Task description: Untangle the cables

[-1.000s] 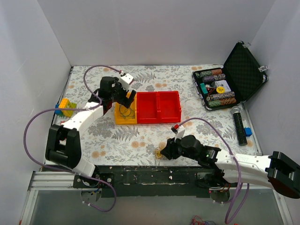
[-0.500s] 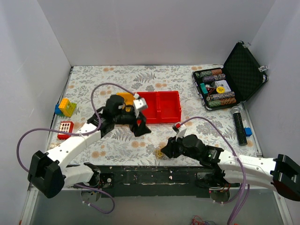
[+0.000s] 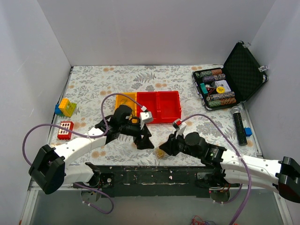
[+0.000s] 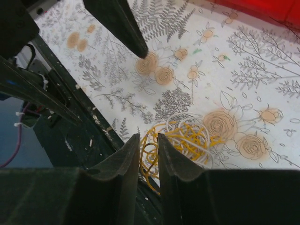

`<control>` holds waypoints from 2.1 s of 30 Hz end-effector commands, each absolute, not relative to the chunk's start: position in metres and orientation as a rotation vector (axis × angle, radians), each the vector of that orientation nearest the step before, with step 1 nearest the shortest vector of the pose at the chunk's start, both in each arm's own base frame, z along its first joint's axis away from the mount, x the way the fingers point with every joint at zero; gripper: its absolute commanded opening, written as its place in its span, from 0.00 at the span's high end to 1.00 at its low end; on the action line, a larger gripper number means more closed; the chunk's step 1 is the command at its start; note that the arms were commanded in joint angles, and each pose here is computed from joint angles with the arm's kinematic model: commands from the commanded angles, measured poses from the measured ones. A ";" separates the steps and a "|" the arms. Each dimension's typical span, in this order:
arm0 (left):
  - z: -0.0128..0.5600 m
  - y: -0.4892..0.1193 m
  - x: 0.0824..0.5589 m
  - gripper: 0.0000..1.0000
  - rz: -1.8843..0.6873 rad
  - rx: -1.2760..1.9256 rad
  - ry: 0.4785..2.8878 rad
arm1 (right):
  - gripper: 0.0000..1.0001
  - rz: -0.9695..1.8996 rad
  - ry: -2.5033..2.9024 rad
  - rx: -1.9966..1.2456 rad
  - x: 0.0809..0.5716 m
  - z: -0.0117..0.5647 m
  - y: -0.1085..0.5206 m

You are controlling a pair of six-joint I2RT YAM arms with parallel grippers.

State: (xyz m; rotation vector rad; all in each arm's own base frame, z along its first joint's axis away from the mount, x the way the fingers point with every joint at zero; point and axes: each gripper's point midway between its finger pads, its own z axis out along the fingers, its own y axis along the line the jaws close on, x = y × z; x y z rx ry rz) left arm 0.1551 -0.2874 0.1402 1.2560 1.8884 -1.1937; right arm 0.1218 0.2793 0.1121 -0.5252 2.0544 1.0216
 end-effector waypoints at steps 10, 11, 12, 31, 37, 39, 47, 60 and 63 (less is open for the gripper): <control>0.170 -0.302 0.140 0.20 -1.292 1.260 1.716 | 0.76 1.237 1.763 -0.541 0.125 0.237 0.317; 0.170 -0.301 0.139 0.19 -1.277 1.269 1.704 | 0.76 1.215 1.780 -0.548 0.127 0.234 0.316; 0.168 -0.300 0.137 0.19 -1.261 1.281 1.700 | 0.76 1.189 1.797 -0.560 0.127 0.231 0.315; 0.085 -0.284 0.161 0.19 -0.835 1.626 1.535 | 0.60 1.053 1.986 -0.418 0.122 0.148 0.260; 0.078 -0.288 0.181 0.38 -0.715 1.653 1.452 | 0.60 1.060 1.967 -0.425 0.122 0.152 0.262; 0.077 -0.290 0.181 0.45 -0.724 1.664 1.449 | 0.61 1.061 1.961 -0.427 0.123 0.153 0.262; 0.075 -0.298 0.168 0.77 -0.799 1.705 1.430 | 0.64 1.049 1.957 -0.416 0.126 0.153 0.262; 0.124 -0.307 0.157 1.00 -0.892 1.605 1.534 | 0.46 1.035 1.939 -0.474 0.128 0.157 0.270; 0.145 -0.308 0.153 1.00 -0.944 1.538 1.600 | 0.41 1.033 1.926 -0.512 0.128 0.161 0.276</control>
